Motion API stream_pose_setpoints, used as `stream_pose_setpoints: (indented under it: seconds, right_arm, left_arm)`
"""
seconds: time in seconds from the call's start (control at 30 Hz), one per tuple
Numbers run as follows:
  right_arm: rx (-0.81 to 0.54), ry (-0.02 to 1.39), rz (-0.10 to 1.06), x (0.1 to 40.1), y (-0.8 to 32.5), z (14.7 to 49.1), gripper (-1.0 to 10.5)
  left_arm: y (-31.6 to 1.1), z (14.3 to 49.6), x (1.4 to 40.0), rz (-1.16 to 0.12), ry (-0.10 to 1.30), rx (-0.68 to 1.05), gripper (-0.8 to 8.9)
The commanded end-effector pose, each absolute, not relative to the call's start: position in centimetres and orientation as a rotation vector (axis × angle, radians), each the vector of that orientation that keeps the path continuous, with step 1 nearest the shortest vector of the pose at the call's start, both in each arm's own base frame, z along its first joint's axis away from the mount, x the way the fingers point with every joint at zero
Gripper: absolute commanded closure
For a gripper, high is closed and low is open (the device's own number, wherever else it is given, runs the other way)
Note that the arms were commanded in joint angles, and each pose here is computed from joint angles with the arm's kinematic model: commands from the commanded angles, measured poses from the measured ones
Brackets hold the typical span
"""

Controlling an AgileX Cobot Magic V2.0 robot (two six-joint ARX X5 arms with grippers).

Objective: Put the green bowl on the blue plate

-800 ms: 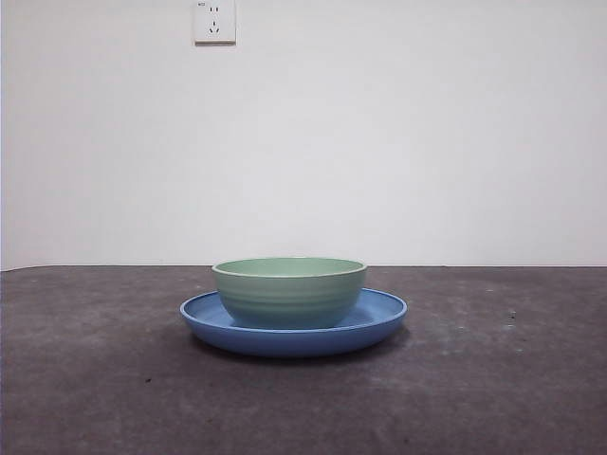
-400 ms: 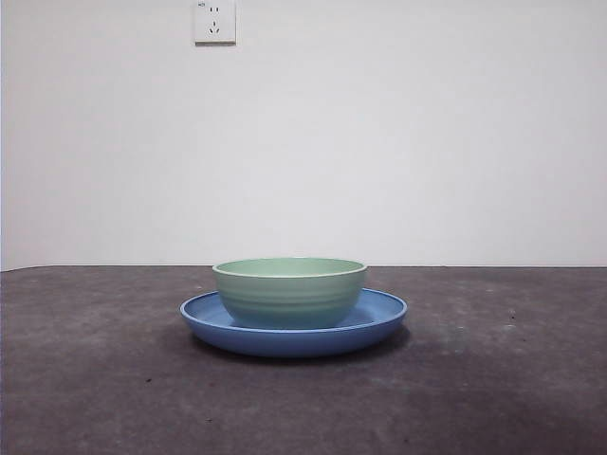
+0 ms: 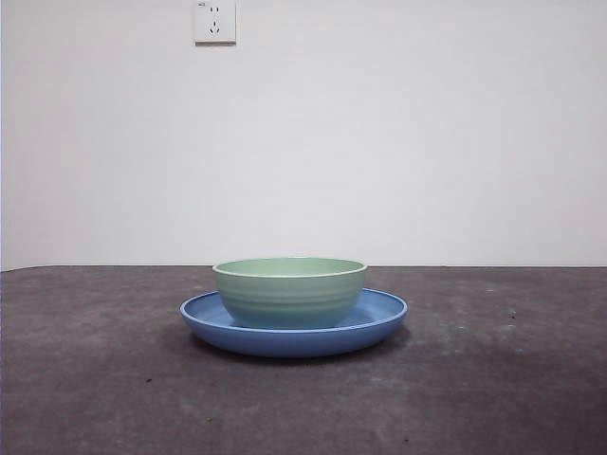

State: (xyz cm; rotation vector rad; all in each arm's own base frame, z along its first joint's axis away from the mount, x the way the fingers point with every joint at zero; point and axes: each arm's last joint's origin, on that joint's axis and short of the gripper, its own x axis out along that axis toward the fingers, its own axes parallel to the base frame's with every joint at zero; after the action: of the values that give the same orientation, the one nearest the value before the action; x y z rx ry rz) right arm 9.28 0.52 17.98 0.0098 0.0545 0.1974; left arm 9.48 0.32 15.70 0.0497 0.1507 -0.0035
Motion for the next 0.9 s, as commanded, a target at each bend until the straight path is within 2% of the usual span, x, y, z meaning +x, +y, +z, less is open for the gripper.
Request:
stream_pose_setpoints:
  seconds: [0.03, 0.27, 0.9]
  right_arm:
    - [0.019, 0.06, 0.19, 9.4, 0.5, 17.0, 9.4]
    - [0.048, 0.165, 0.166, 9.6, 0.4, 15.1, 9.4]
    - [0.056, 0.152, 0.168, 9.6, 0.4, 15.2, 9.4]
  left_arm:
    - [0.3, 14.9, 9.6, 0.001, 0.178, 0.039, 8.05]
    - [0.3, 14.9, 9.6, 0.001, 0.178, 0.039, 8.05]
    - [0.3, 14.9, 9.6, 0.001, 0.178, 0.039, 8.05]
